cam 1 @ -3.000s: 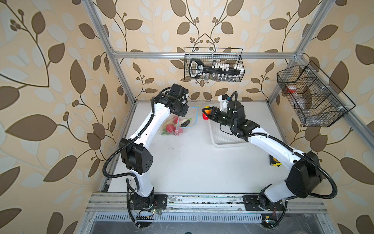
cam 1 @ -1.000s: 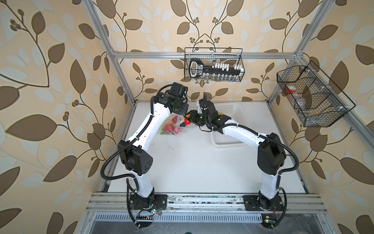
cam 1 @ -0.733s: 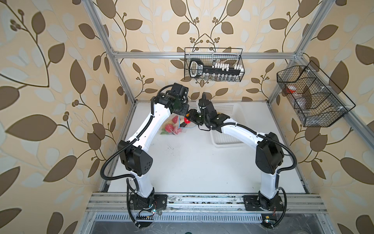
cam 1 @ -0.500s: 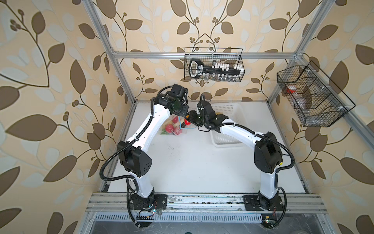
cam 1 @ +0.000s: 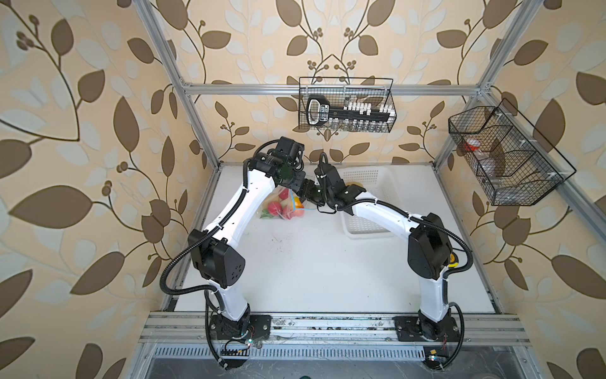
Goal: Place the food in the zip-top bag and seal the zipper
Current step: 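Lower the mango into the bag and open the right gripper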
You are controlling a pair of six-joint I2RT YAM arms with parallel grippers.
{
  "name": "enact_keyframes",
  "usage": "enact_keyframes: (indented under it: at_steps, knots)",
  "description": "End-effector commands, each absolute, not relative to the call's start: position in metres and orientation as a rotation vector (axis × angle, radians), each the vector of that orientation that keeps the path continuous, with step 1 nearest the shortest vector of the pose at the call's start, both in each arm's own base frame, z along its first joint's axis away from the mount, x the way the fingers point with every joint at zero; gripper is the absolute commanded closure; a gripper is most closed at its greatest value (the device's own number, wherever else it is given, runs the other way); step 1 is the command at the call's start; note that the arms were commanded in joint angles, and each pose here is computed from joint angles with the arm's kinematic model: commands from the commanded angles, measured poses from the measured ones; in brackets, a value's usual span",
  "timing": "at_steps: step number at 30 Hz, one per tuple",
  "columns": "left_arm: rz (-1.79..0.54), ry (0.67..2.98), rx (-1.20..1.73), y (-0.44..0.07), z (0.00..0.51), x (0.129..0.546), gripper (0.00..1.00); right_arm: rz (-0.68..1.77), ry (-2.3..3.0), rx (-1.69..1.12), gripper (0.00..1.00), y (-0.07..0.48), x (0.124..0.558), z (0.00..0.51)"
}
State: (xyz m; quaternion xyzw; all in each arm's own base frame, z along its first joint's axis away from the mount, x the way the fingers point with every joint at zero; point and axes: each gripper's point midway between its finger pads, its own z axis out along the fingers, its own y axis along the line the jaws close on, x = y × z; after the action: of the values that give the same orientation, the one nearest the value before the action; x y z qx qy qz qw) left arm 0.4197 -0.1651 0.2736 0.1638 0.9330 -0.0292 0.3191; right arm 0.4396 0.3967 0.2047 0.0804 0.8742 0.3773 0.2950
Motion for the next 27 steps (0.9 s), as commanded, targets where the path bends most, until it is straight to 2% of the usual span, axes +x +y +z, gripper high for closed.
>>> enact_keyframes:
  at_steps: [1,11,18,27]
  knots:
    - [-0.109,2.38,0.425,-0.168,0.3,0.41,1.0,0.998,2.302,0.212,0.29,0.398,0.439,0.218]
    - [-0.091,2.374,0.423,-0.165,0.299,0.41,1.0,1.009,2.281,0.195,0.26,0.395,0.428,0.232]
    - [-0.075,2.368,0.421,-0.163,0.299,0.41,1.0,1.005,2.238,0.209,0.29,0.383,0.42,0.251]
    - [-0.055,2.366,0.422,-0.16,0.296,0.409,1.0,1.031,2.195,0.222,0.27,0.369,0.408,0.268]
